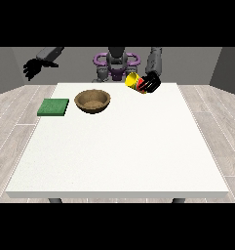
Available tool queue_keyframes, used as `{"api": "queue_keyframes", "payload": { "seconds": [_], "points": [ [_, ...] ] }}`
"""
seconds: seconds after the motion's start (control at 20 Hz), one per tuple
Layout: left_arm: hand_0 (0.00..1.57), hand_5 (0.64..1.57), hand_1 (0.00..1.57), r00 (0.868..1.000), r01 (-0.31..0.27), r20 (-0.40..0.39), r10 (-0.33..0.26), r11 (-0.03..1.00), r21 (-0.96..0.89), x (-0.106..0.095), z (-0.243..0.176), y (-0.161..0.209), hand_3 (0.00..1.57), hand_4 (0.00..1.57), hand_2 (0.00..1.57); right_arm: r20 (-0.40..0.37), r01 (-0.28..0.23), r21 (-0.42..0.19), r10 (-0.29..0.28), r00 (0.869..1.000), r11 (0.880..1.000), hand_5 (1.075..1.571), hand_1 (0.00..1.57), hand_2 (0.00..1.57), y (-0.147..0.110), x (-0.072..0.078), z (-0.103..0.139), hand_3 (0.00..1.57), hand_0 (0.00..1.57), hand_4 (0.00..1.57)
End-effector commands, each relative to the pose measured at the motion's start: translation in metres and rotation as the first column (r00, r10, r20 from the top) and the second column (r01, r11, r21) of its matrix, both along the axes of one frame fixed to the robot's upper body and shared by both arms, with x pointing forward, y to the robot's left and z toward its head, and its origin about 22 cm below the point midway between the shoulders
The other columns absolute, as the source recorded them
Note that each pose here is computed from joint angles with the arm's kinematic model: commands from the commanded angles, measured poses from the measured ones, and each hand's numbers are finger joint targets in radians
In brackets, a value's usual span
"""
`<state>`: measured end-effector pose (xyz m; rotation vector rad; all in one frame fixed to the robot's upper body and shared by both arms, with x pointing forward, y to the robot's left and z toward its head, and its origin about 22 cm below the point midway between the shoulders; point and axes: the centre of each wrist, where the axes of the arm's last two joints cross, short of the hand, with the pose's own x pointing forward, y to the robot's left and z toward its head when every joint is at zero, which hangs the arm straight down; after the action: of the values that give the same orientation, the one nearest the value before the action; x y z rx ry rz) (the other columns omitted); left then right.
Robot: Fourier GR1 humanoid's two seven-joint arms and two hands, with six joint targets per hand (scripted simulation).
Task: Pick the cup and pour the ball into the bowl, then pick the bowl and place it on the pad
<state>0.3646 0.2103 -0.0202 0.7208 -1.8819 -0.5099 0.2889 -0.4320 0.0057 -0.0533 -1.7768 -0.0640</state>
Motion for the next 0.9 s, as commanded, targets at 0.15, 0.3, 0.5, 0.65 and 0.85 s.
{"api": "queue_keyframes", "payload": {
  "seconds": [0.15, 0.3, 0.5, 0.65, 0.85],
  "points": [
    [1.37, 1.566, 1.37, 0.998, 0.015, -0.059, 0.000, 0.964, 0.265, 0.000, 0.006, -0.060, 1.57, 1.11, 1.57, -0.122, 0.048, -0.004, -0.048, 0.991, 0.999, 1.558, 0.00, 0.00, -0.023, -0.030, -0.030, 0.00, 0.00, 0.00],
    [1.35, 1.569, 1.35, 0.996, 0.066, -0.077, -0.043, 0.945, 0.320, -0.003, 0.016, -0.094, 1.57, 1.05, 1.57, -0.151, 0.089, 0.012, -0.086, 0.985, 0.996, 1.560, 0.00, 0.00, -0.013, -0.045, -0.058, 0.00, 0.00, 0.00],
    [1.35, 1.569, 1.35, 0.996, 0.065, -0.077, -0.042, 0.940, 0.334, -0.005, 0.034, -0.109, 1.57, 1.05, 1.57, -0.128, 0.114, 0.029, -0.109, 0.986, 0.993, 1.553, 0.00, 0.00, -0.029, -0.062, -0.065, 0.00, 0.00, 0.00],
    [1.28, 1.569, 1.28, 0.999, 0.029, -0.034, -0.016, 0.911, 0.412, -0.013, 0.017, -0.112, 1.57, 1.00, 1.57, -0.088, 0.087, 0.029, -0.084, 0.993, 0.996, 1.552, 0.00, 0.00, -0.018, -0.032, -0.048, 0.00, 0.00, 0.00],
    [0.94, 1.571, 0.94, 0.999, 0.049, -0.029, -0.040, 0.864, 0.502, -0.007, 0.047, -0.139, 1.57, 0.91, 1.57, -0.113, 0.080, 0.008, -0.079, 0.990, 0.997, 1.547, 0.00, 0.00, -0.031, -0.032, -0.040, 0.00, 0.00, 0.00]
  ]
}}
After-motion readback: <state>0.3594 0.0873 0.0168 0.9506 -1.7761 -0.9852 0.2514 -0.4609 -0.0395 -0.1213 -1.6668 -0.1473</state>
